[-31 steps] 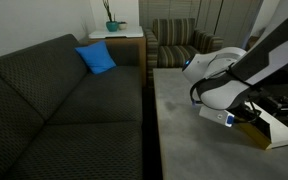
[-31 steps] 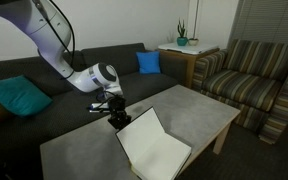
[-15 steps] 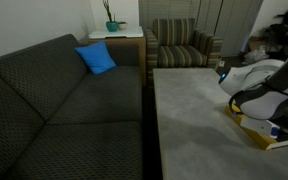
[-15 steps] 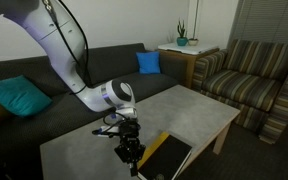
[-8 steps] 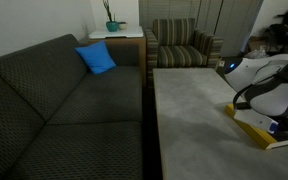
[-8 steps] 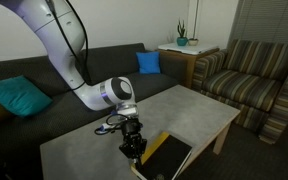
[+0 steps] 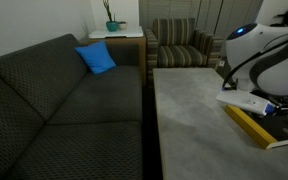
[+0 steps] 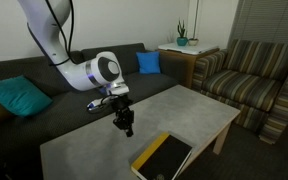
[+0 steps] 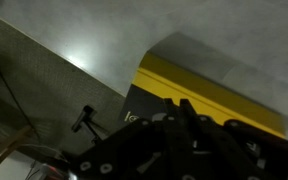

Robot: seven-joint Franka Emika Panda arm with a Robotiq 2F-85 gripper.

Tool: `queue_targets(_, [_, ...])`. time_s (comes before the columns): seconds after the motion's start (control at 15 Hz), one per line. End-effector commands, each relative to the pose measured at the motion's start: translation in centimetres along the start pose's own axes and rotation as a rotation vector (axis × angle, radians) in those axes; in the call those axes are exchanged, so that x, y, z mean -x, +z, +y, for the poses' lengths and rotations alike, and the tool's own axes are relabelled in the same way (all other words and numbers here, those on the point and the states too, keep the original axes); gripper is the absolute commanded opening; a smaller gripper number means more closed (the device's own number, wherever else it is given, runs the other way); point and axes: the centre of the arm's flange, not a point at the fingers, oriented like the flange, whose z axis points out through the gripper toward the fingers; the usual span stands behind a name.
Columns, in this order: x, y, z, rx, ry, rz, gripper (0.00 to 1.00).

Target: Close the open book on the table

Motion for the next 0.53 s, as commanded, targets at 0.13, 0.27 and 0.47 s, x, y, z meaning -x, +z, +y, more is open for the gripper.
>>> queue_targets(0.13, [2.2,-4.7,3.5,-0.145,-0.247,-0.104,0.58])
queue_targets(0.27, [3.9,-5.1,3.8,-0.176,-0.35,-0.122,0.72])
queue_targets(0.47, [6.9,-4.6,3.6,-0.211,-0.503,-0.163,0.92])
